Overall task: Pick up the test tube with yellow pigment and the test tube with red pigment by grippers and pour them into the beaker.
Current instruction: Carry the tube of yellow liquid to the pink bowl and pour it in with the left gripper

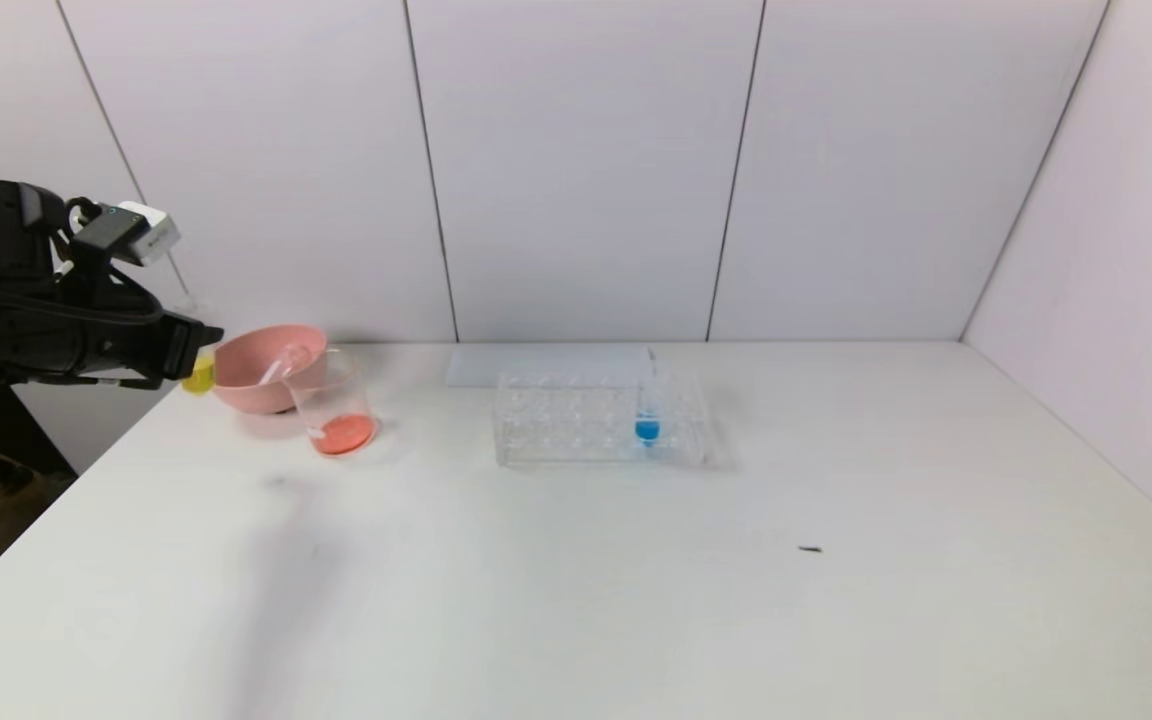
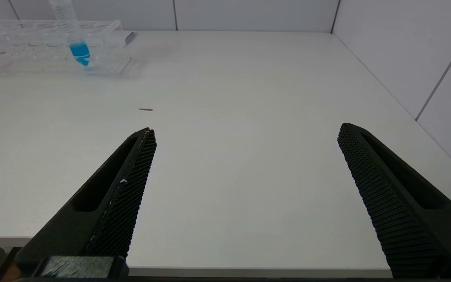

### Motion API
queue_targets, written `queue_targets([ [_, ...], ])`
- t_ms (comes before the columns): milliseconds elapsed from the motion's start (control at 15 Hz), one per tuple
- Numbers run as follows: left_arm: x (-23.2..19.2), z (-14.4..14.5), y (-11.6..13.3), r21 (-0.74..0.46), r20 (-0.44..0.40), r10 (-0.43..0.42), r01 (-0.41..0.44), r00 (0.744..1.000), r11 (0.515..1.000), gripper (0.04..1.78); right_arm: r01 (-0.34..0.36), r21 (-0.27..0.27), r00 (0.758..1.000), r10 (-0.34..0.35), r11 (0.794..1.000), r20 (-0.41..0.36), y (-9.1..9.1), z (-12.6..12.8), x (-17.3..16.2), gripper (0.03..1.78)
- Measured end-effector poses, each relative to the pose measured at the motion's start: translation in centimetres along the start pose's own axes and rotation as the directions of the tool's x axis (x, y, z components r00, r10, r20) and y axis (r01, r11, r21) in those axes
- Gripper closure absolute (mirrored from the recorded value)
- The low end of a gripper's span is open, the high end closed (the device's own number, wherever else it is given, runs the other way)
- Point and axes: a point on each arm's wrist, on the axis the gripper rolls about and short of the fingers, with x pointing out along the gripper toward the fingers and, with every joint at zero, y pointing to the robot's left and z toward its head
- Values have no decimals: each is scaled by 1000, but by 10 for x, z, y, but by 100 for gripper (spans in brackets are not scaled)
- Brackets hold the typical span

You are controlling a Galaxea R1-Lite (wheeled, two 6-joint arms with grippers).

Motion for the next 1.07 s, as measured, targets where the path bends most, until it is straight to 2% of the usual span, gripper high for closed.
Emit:
queue_targets([
  [733, 5, -2, -1, 56, -71, -35, 39, 997, 998, 138, 1, 0, 1000, -1, 1000, 0, 0, 0, 0, 11],
  [867, 5, -2, -1, 55, -99, -49, 55, 994, 997, 138, 0, 0, 1000, 0, 1000, 0, 0, 0, 0, 11],
  [1067, 7, -1, -1, 67, -84, -102, 108, 991, 992, 138, 1, 0, 1000, -1, 1000, 0, 0, 0, 0, 11],
])
